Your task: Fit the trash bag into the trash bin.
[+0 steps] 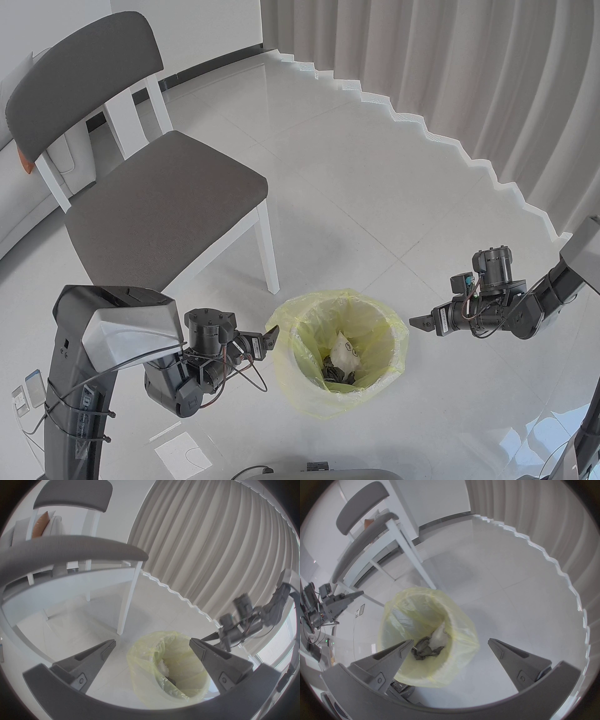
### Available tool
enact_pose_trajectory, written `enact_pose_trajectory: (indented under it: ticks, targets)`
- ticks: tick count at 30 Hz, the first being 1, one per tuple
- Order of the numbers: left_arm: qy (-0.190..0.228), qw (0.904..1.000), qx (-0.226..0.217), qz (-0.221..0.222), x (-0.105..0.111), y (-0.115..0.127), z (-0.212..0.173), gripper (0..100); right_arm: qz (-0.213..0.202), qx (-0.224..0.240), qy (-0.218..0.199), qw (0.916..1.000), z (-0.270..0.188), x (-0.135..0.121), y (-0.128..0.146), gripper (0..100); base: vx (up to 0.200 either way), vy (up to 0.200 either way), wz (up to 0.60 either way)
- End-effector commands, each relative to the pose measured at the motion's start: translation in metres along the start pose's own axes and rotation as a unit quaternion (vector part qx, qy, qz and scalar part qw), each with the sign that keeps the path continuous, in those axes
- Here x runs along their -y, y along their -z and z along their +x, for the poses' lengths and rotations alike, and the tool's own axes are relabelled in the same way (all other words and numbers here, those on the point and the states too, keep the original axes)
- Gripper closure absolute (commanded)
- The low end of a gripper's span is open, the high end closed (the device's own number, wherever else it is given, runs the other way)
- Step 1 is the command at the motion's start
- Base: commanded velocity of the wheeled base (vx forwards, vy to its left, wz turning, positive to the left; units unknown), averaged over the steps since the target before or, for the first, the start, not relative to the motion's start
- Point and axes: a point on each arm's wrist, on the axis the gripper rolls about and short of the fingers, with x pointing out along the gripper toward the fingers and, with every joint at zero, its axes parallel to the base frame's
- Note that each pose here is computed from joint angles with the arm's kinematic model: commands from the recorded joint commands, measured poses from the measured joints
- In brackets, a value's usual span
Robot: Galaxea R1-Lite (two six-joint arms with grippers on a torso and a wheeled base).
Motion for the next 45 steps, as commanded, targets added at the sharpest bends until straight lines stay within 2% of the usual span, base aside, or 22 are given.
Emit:
enact_pose_trajectory:
  ticks: [1,5,10,15,20,25,26,29,32,36,38,39,45]
  targets:
    - [-0.021,0.9997,-0.015,0.002,-0.017,0.012,0.022,0,0.005,-0.003,0.006,1.0,-0.003,0.005,0.004,0,0.0,0.0,0.0]
    - [-0.018,0.9995,-0.026,0.007,-0.017,0.021,0.037,0,0.005,-0.005,0.007,1.0,-0.005,0.006,0.006,0,0.0,0.0,0.0]
    - [0.007,0.9987,-0.03,0.04,-0.01,0.026,0.054,0,0.01,-0.002,0.01,0.9999,-0.007,0.012,0.006,0,0.0,0.0,0.0]
    - [0.0,0.9954,-0.077,0.056,-0.004,0.02,0.062,0,0.014,-0.002,0.007,0.9999,-0.006,0.019,0.006,0,0.0,0.0,0.0]
    - [0.009,0.9943,-0.078,0.072,0.002,0.011,0.075,0,0.012,0.002,0.01,0.9999,-0.001,0.024,0.001,0,0.0,0.0,0.0]
    - [0.01,0.992,-0.101,0.074,0.009,0.003,0.088,0,0.011,0.0,0.006,0.9999,0.013,0.027,0.001,0,0.0,0.0,0.0]
    - [0.006,0.9896,-0.121,0.078,0.013,0.002,0.092,0,0.012,-0.002,0.003,0.9999,0.019,0.028,0.0,0,0.0,0.0,0.0]
    - [-0.001,0.9868,-0.139,0.084,0.014,0.0,0.093,0,0.015,-0.016,-0.003,0.9998,0.025,0.029,0.0,0,0.0,0.0,0.0]
    - [-0.018,0.9878,-0.133,0.078,0.007,-0.006,0.09,0,0.02,-0.038,-0.015,0.9989,0.03,0.03,0.001,0,0.0,0.0,0.0]
    - [-0.039,0.9917,-0.109,0.058,-0.019,-0.033,0.065,0,0.03,-0.064,-0.019,0.9973,0.04,0.036,0.002,0,0.0,0.0,0.0]
    - [-0.04,0.992,-0.106,0.056,-0.021,-0.035,0.063,0,0.031,-0.066,-0.018,0.9972,0.041,0.036,0.002,0,0.0,0.0,0.0]
    - [-0.051,0.9951,-0.074,0.042,-0.033,-0.051,0.045,0,0.035,-0.088,-0.02,0.9953,0.047,0.038,0.004,0,0.0,0.0,0.0]
    - [-0.067,0.9966,-0.039,0.028,-0.055,-0.077,0.021,0,0.026,-0.124,-0.022,0.9917,0.06,0.045,0.006,0,0.0,0.0,0.0]
